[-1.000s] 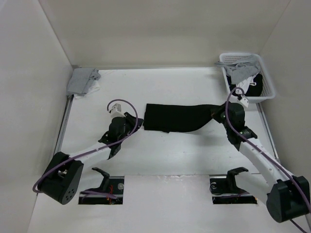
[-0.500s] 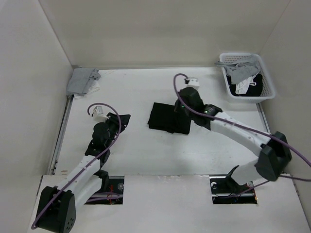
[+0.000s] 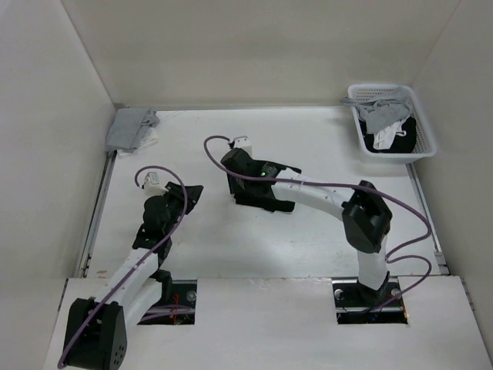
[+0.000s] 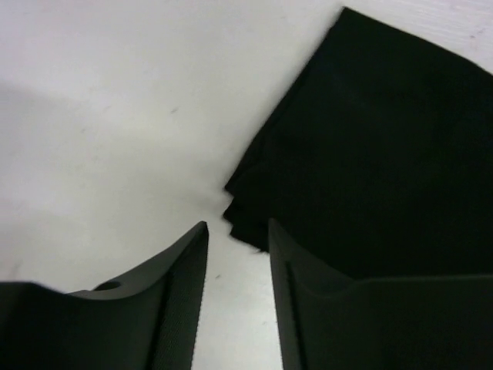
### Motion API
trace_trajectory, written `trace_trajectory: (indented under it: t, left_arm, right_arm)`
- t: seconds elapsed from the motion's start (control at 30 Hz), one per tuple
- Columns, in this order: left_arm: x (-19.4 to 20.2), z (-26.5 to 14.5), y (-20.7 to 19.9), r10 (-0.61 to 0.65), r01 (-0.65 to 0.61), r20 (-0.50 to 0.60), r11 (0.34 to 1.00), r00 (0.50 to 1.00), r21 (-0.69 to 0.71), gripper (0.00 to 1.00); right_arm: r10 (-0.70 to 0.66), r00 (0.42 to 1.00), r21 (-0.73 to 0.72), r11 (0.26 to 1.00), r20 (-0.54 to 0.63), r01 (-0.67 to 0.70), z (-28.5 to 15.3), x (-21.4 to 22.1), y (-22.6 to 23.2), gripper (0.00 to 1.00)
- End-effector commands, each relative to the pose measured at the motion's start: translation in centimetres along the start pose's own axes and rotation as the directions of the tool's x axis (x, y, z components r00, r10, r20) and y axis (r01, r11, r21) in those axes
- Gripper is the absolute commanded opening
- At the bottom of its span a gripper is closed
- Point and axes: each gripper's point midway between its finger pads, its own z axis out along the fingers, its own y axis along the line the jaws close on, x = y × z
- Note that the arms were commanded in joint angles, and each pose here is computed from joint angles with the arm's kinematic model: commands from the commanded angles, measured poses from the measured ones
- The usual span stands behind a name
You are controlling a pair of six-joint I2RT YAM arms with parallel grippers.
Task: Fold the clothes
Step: Fold the tank top
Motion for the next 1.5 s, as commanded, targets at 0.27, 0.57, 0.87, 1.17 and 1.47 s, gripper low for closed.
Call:
trace_trajectory:
  t: [0.27,0.57,0.87,1.17,1.47]
  left_arm:
    - [7.2,4.0,-8.6,0.081,-0.055,-0.149,0.984,0.986,0.171,0.23]
    - [8.5,3.9,-4.1,0.199,-0.188,-0.17,0.979,0.965,0.08,0.25]
    - [6.3,6.5,-9.4,0.228,-0.21,-0.114,0.966,0.967,0.149,0.24]
    - [11.9,10.3,-5.2,0.24,-0.235,-0.253,0.971,0.937,0.048,0.18]
    - [15.5,9.3,2.8,0.159,-0.218,-0.371,0.968,0.915,-0.122,0.16]
  right_arm:
    - [0.274,0.93,-0.146,0.959,0.245,-0.244,-7.6,-2.7,-7.2,0.01]
    - [0.458,0.821,-0.272,0.884,0.341,-0.38,-13.1,6.8,-13.7,0.02]
    - [0.491,0.809,-0.3,0.864,0.324,-0.404,-12.5,5.5,-15.0,0.02]
    - [0.425,0.862,-0.314,0.888,0.276,-0.337,-8.3,0.3,-11.4,0.12]
    - [0.383,0.916,-0.28,0.898,0.116,-0.34,2.0,-3.9,-7.4,0.25]
